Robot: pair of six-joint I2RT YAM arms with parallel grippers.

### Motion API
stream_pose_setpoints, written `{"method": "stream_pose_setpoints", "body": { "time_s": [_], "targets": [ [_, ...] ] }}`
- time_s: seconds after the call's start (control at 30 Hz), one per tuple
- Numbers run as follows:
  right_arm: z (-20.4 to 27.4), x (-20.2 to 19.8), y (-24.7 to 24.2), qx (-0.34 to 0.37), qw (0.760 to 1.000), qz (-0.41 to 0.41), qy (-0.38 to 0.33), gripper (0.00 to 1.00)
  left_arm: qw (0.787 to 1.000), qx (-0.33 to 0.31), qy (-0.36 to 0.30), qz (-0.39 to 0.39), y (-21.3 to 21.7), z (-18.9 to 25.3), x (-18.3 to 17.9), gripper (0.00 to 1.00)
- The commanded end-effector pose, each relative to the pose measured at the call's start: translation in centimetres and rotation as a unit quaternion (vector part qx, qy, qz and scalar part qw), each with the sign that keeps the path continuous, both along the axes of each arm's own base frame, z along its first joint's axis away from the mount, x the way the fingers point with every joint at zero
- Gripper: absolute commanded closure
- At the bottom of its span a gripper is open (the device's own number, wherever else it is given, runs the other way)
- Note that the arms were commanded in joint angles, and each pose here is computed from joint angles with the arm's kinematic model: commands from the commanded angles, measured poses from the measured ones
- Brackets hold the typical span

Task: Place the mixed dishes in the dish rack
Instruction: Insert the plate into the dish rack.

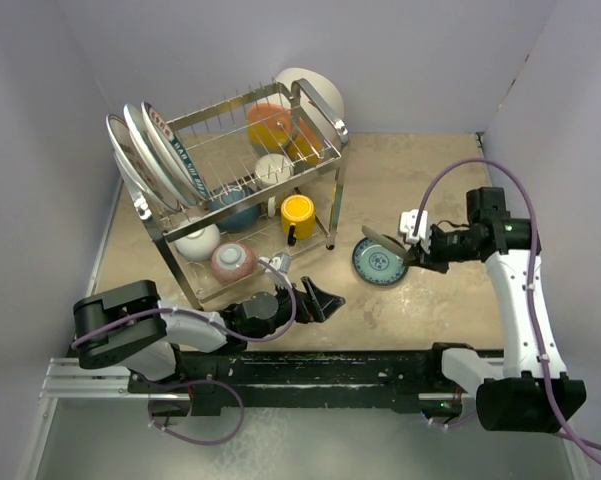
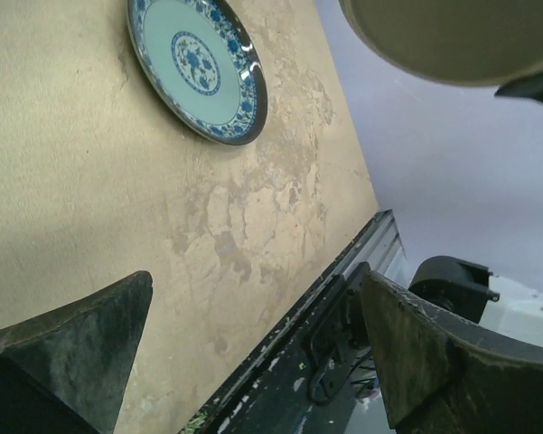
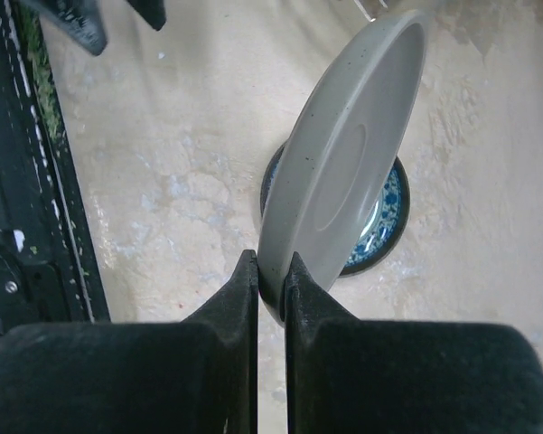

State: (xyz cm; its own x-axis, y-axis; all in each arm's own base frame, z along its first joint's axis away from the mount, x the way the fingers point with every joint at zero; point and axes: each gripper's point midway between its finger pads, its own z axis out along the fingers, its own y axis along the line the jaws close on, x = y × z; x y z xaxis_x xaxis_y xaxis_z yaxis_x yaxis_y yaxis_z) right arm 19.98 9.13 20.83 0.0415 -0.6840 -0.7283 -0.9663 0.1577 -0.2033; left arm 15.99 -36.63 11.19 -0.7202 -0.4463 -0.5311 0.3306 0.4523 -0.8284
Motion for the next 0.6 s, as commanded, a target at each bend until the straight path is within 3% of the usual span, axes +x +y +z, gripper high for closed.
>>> {"method": "stream_pose_setpoints", "body": {
  "time_s": [0.0, 0.3, 0.57],
  "targets": [
    [4.7, 1.6, 0.4, 0.076, 0.995, -0.066, 0.011, 1.0, 0.997, 0.024, -0.077, -0.016, 0.5, 1.5, 0.0, 0.01],
    [13.3, 4.7, -0.7, 0.111, 0.981, -0.143, -0.064, 1.0, 0.994, 0.023, -0.104, -0.023, 1.2, 2.3, -0.3, 0.01],
    [25.9, 7.7, -0.3, 0.209, 0.944, -0.189, -0.171, 1.0, 0.992, 0.014, -0.121, -0.024, 1.4, 2.9, -0.4, 0.01]
  ]
}}
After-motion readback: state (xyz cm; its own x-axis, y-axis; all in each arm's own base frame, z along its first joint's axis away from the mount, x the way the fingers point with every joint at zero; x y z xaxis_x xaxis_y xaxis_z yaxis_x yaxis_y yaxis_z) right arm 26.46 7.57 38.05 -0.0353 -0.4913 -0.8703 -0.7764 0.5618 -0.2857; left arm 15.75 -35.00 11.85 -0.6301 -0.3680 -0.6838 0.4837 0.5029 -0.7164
